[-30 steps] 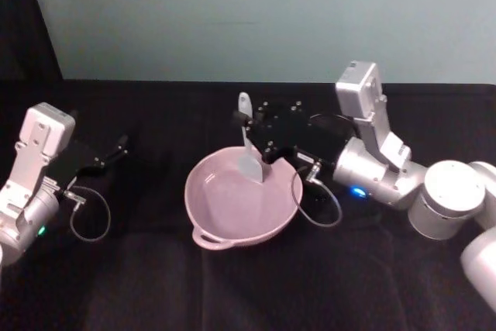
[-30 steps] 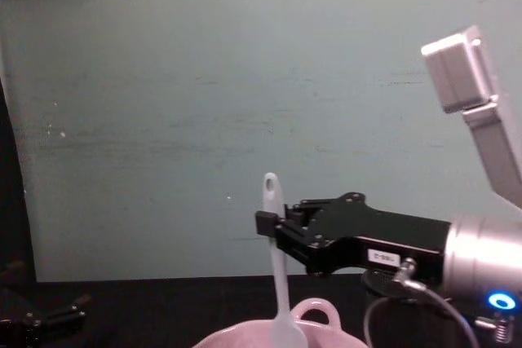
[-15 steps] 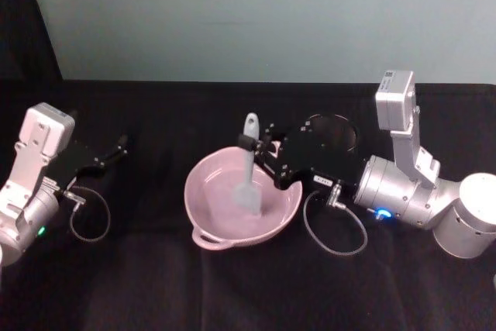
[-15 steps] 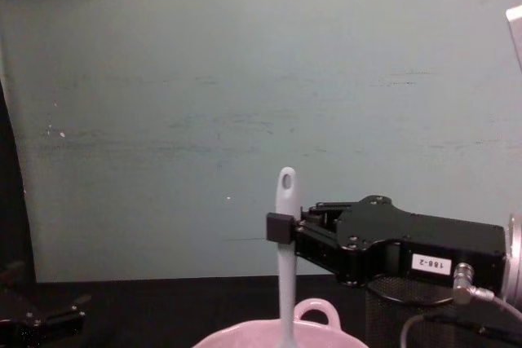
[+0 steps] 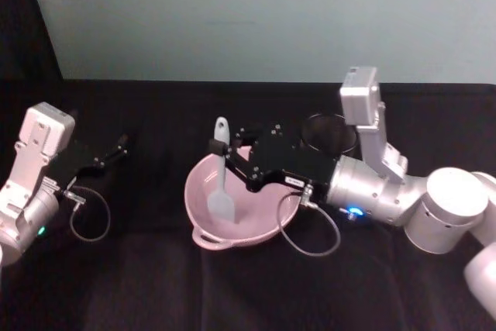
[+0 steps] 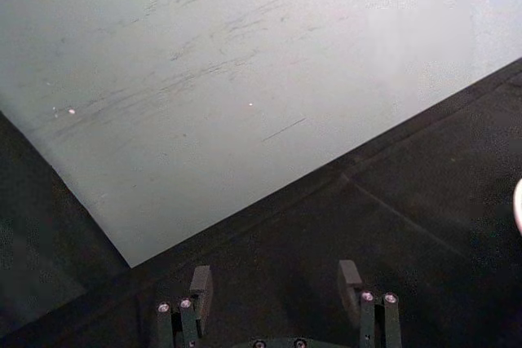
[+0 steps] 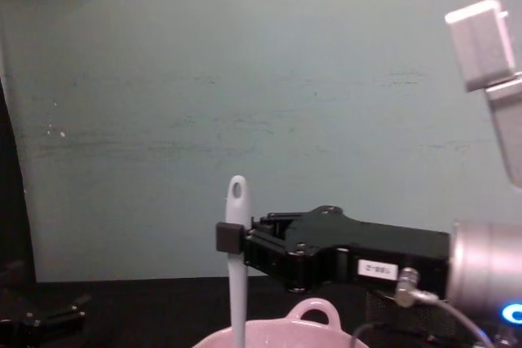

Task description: Use the one hand to pick up the spoon and stir the clear water in the bowl.

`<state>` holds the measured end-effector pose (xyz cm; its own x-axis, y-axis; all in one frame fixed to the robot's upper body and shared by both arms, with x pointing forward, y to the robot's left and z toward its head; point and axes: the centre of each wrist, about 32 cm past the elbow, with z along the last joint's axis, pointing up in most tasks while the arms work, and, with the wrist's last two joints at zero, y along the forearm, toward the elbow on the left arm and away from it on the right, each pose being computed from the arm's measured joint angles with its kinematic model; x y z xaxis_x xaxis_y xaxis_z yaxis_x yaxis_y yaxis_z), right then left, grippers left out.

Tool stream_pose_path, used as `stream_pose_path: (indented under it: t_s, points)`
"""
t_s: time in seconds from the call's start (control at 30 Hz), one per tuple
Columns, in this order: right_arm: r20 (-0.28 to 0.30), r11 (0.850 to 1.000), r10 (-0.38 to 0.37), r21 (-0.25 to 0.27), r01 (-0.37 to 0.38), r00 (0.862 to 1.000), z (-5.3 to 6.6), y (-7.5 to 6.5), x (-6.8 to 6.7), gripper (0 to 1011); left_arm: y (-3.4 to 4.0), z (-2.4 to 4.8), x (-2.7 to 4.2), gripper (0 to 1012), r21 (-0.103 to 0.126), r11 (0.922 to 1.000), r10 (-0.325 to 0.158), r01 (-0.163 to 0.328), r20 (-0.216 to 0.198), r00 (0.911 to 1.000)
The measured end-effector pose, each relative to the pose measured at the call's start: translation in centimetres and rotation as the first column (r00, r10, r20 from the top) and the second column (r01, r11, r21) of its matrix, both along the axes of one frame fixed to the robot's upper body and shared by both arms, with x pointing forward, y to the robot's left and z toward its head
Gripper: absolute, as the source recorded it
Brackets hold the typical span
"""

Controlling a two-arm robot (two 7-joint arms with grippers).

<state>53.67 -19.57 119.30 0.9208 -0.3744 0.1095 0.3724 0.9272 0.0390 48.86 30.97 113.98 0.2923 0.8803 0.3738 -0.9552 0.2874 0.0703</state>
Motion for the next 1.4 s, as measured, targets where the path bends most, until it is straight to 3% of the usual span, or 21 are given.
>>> stream_pose_path:
  t_s: [0.23,0.43,0.7,0.77,0.97,1.13,1.4]
  points:
    - [0.032,0.998,-0.064,-0.004,0.064,0.997,-0.3,1.6,1.3,114,0.00,0.00,0.00,1011,0.000,1.0000,0.000,0.000,0.000,1.0000]
    - [0.060,0.992,-0.127,-0.011,0.128,0.990,-0.5,2.1,2.0,114,0.00,0.00,0.00,1010,0.000,1.0000,0.000,0.000,0.000,1.0000]
    - [0.086,0.980,-0.197,-0.027,0.199,0.977,-0.5,1.2,2.7,114,0.00,0.00,0.00,1011,0.000,1.0000,0.000,0.000,0.000,1.0000]
    - [0.091,0.976,-0.209,-0.037,0.214,0.974,-0.4,0.4,2.8,114,0.00,0.00,0.00,1011,0.000,1.0000,0.000,0.000,0.000,1.0000]
    - [0.083,0.980,-0.184,-0.057,0.189,0.979,-0.1,-1.3,2.4,116,0.00,0.00,0.00,1011,0.000,1.0000,0.000,0.000,0.000,1.0000]
    - [0.057,0.991,-0.127,-0.038,0.130,0.990,0.5,-2.6,1.4,116,0.00,0.00,0.00,1011,0.000,1.0000,0.000,0.000,0.000,1.0000]
    - [0.009,0.999,-0.030,-0.015,0.030,1.000,0.8,-2.8,0.1,114,0.00,0.00,0.00,1011,0.000,1.0000,0.000,0.000,0.000,1.0000]
